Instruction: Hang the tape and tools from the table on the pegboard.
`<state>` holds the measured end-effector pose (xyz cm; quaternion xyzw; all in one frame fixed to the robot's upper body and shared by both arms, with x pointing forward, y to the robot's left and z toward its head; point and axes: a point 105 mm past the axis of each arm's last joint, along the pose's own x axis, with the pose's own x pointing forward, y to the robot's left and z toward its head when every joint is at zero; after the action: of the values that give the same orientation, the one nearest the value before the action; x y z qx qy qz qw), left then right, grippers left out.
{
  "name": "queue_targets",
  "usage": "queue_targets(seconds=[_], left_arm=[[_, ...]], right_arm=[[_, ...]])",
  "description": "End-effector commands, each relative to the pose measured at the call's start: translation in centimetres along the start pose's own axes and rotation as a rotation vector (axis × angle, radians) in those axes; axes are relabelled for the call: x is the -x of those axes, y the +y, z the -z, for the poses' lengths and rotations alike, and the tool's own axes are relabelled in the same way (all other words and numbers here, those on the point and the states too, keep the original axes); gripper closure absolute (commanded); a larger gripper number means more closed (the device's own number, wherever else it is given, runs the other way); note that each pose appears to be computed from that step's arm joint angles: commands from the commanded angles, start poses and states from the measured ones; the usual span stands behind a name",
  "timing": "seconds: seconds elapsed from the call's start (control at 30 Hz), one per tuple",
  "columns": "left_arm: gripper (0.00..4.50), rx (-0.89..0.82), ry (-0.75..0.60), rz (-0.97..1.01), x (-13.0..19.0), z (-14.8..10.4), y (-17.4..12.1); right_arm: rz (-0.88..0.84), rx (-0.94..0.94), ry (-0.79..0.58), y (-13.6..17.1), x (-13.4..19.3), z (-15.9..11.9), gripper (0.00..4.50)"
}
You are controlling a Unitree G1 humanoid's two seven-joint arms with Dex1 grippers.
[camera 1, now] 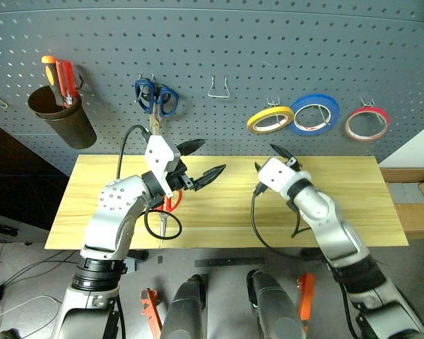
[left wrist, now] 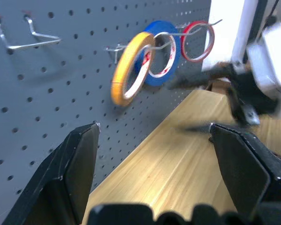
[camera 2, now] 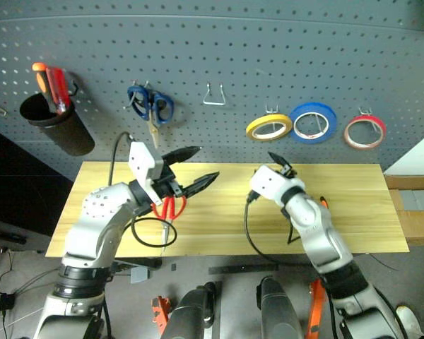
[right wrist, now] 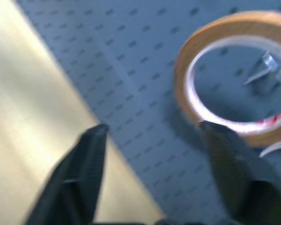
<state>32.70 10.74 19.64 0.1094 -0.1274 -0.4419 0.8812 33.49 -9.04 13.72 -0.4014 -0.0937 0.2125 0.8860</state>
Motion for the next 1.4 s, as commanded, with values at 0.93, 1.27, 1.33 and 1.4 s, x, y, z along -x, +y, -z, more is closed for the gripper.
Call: queue_targets(seconds=[0.93, 1.27, 1.33, 1.4], left_arm=[[0.47, -0.072, 0.017, 0.032, -0.1, 0.3, -0.5], [0.47, -0.066, 0.011, 0.022, -0.2, 0.4, -0.3], [0.47, -0.066, 0.011, 0.021, -0.2, 0.4, -0.3], [0.47, -0.066, 0.009, 0.020, -0.2, 0.4, -0.2]], right_arm=[[0.236, -0.800, 0.891, -0.7, 4.7, 17.1, 0.03], [0.245, -0.930, 0.978, -0.9, 4.4, 20.0, 0.03], [0.233, -0.934, 0.991, -0.8, 4.3, 20.2, 0.03], [0.222, -0.965, 1.010, -0.4, 4.3, 20.3, 0.03]])
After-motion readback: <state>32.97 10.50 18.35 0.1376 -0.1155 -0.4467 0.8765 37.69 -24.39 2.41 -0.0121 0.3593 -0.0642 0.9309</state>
